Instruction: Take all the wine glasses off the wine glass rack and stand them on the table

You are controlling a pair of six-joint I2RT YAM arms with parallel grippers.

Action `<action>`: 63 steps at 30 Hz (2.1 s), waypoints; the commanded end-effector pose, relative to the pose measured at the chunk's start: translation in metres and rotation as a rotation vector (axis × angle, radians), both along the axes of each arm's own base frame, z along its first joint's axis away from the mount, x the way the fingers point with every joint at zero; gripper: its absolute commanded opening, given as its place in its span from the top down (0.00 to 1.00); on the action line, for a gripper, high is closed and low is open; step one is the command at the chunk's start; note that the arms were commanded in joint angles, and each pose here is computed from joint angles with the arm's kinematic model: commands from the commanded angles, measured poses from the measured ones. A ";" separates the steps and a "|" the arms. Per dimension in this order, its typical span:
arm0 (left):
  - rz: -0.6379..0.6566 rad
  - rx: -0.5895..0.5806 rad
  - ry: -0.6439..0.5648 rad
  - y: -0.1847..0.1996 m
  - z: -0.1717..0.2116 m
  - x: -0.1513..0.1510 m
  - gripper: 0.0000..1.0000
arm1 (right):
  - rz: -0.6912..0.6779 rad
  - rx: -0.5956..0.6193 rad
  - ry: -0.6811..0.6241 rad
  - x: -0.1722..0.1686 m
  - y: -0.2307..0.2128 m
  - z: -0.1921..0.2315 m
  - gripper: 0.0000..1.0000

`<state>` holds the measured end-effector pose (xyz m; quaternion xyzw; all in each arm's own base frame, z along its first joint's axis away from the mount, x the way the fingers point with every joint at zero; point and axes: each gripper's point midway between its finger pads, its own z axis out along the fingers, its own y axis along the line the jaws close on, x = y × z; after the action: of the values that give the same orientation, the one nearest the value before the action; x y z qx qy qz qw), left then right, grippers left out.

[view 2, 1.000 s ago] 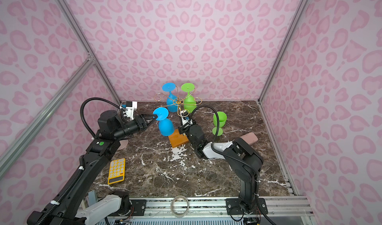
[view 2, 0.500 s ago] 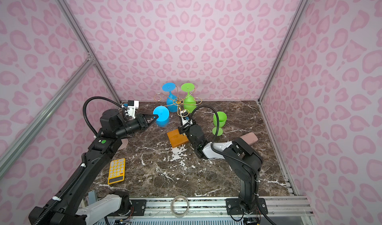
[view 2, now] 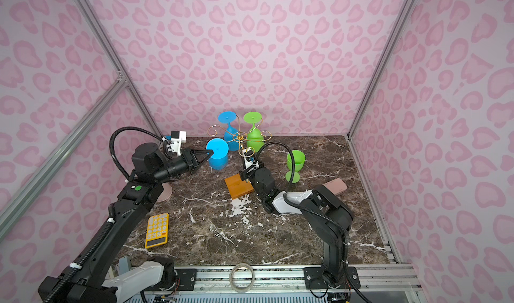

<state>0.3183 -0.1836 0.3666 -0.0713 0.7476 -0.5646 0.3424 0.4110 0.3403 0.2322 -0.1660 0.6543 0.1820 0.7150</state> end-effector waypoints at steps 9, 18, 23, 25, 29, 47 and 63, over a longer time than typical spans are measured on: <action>0.028 -0.036 0.024 0.003 0.003 0.009 0.96 | 0.019 -0.027 0.047 -0.002 0.005 -0.017 1.00; 0.058 -0.035 0.029 0.011 0.005 0.007 0.96 | 0.011 -0.028 0.049 0.000 0.002 -0.017 1.00; 0.062 -0.042 0.033 0.014 0.006 0.003 0.96 | 0.009 -0.031 0.050 0.000 0.001 -0.018 1.00; 0.071 -0.041 0.029 0.016 0.007 0.003 0.96 | 0.009 -0.030 0.051 0.000 0.001 -0.018 1.00; 0.077 -0.052 0.031 0.017 0.006 0.006 0.96 | 0.012 -0.028 0.051 -0.001 0.002 -0.018 1.00; 0.094 -0.088 0.008 0.018 0.012 0.021 0.96 | 0.015 -0.026 0.055 -0.001 0.002 -0.018 1.00; 0.082 -0.118 0.014 0.013 0.011 0.031 0.96 | 0.017 -0.028 0.061 -0.001 0.003 -0.021 1.00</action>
<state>0.3469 -0.1701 0.3630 -0.1408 0.7277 -0.5819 0.3347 0.4111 0.3400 0.2320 -0.1646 0.6556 0.1836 0.7137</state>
